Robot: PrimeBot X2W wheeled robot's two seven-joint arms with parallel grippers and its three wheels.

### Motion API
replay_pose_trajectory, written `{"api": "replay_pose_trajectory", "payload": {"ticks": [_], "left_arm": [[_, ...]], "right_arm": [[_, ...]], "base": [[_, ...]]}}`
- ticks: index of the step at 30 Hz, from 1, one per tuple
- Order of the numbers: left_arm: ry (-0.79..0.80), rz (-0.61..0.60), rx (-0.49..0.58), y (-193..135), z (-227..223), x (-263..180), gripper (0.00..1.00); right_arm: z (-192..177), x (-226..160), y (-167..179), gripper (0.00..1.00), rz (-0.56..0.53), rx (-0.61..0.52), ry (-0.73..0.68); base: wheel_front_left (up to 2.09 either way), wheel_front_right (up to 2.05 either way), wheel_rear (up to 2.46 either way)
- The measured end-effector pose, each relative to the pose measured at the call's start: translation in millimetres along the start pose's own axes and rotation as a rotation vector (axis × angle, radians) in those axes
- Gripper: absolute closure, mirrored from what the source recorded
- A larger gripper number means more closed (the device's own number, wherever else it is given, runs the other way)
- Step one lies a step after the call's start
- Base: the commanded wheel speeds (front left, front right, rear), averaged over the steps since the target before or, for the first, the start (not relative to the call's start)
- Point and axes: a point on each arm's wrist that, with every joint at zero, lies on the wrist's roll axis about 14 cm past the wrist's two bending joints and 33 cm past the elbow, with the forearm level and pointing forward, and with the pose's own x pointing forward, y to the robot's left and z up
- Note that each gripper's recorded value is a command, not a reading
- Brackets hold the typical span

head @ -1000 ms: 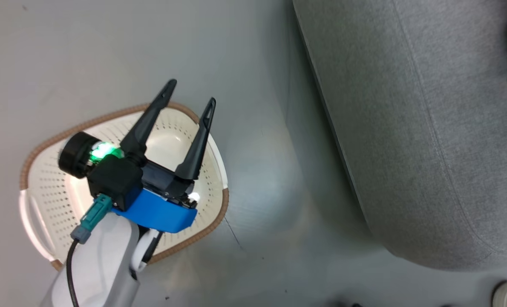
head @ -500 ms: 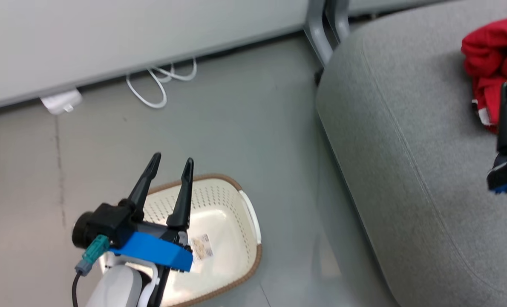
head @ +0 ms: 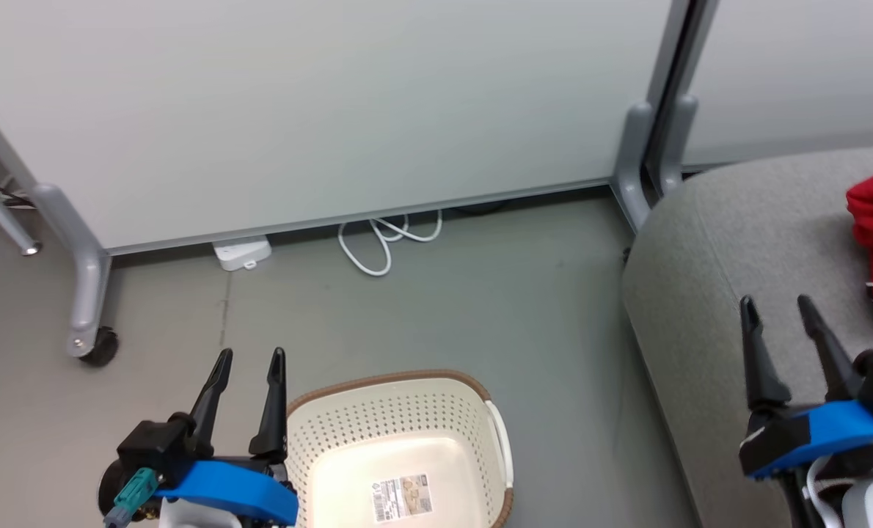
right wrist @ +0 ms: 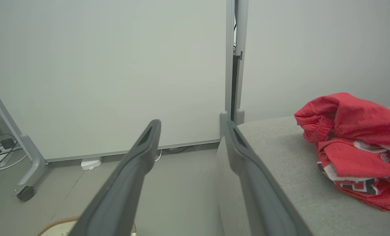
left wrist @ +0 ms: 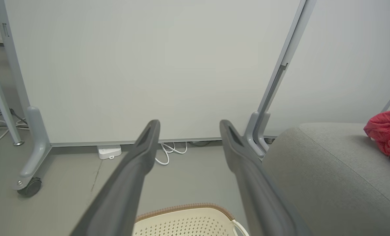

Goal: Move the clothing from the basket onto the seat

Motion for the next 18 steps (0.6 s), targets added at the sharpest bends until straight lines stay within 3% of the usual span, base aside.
{"api": "replay_pose_trajectory", "payload": {"ticks": [8, 18], "left_arm": [[-0.034, 0.132, 0.007, 37, 10, -34, 0.0], [-0.022, 0.172, -0.003, 45, 4, -48, 0.0]], "right_arm": [[-6, -13, 34, 0.0, 0.067, 0.028, 0.012], [-12, -15, 46, 0.0, 0.096, 0.043, 0.032]], "base": [[0.0, 0.0, 0.0], [0.0, 0.0, 0.0]]}}
